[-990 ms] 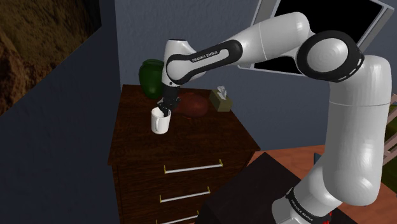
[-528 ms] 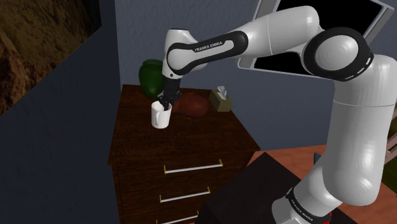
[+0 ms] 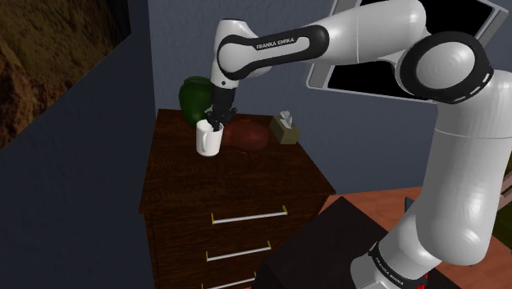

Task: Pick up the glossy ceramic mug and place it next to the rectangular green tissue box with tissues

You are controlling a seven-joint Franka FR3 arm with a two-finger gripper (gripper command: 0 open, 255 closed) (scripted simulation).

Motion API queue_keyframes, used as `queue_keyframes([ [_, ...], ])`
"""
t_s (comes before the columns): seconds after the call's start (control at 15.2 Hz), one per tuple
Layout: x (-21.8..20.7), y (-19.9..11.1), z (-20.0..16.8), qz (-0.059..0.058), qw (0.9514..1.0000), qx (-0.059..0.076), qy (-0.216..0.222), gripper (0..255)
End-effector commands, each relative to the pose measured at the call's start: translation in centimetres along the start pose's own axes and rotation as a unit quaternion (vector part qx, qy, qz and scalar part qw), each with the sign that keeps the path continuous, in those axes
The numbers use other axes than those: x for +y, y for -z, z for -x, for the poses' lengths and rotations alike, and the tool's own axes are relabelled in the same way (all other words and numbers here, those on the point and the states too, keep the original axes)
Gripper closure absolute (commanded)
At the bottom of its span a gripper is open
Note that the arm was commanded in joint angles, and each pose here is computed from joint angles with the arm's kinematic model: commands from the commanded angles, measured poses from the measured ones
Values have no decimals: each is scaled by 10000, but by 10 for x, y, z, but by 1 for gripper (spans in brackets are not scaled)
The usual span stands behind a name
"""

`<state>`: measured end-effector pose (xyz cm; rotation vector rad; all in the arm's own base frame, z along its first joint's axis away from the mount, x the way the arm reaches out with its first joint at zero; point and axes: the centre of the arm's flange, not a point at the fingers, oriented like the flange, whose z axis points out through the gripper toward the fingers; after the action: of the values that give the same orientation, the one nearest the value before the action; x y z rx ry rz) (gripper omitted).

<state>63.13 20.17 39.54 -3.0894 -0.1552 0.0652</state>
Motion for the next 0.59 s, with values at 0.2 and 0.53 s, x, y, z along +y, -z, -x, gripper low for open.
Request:
queue_keyframes([
  [0.2,-2,27,0,0,10000,0,-1,255],
  [0.53,-3,53,1,0,10000,0,-1,255],
])
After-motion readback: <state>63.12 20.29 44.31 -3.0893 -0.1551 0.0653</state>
